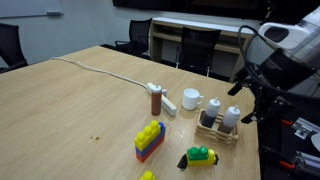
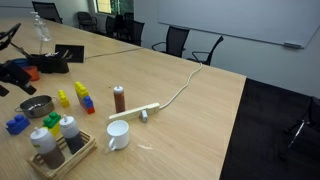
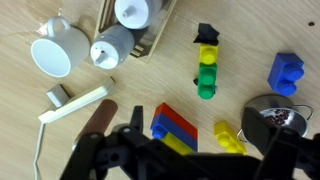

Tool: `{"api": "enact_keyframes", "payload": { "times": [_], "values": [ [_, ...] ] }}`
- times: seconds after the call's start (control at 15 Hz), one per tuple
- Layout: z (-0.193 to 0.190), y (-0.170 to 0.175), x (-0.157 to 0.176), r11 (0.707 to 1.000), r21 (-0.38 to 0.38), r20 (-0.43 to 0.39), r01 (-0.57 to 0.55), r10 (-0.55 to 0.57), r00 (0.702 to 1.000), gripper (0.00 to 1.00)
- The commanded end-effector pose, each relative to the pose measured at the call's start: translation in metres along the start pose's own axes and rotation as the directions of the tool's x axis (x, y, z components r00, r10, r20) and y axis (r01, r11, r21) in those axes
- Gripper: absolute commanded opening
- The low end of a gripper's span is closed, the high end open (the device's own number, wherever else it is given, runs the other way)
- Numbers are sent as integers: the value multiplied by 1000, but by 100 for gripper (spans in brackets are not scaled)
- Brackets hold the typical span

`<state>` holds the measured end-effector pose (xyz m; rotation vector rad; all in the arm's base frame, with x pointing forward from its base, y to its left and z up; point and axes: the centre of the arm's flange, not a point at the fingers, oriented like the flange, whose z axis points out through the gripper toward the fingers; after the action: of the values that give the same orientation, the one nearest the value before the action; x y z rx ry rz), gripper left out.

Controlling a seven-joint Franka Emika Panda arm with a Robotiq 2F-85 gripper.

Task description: Move the green legos from the top of the yellow legos to the table

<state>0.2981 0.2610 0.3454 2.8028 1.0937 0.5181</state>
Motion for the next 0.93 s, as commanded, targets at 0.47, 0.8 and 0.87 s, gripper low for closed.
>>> {"api": "enact_keyframes", "payload": {
  "times": [0.47, 0.8, 0.87],
  "values": [
    [62, -47, 8, 987, 11, 38, 162, -162, 986, 100],
    [102, -59, 17, 970, 63, 102, 235, -240, 965, 100],
    [110, -59, 23, 968, 79, 110, 238, -246, 963, 100]
  ]
}}
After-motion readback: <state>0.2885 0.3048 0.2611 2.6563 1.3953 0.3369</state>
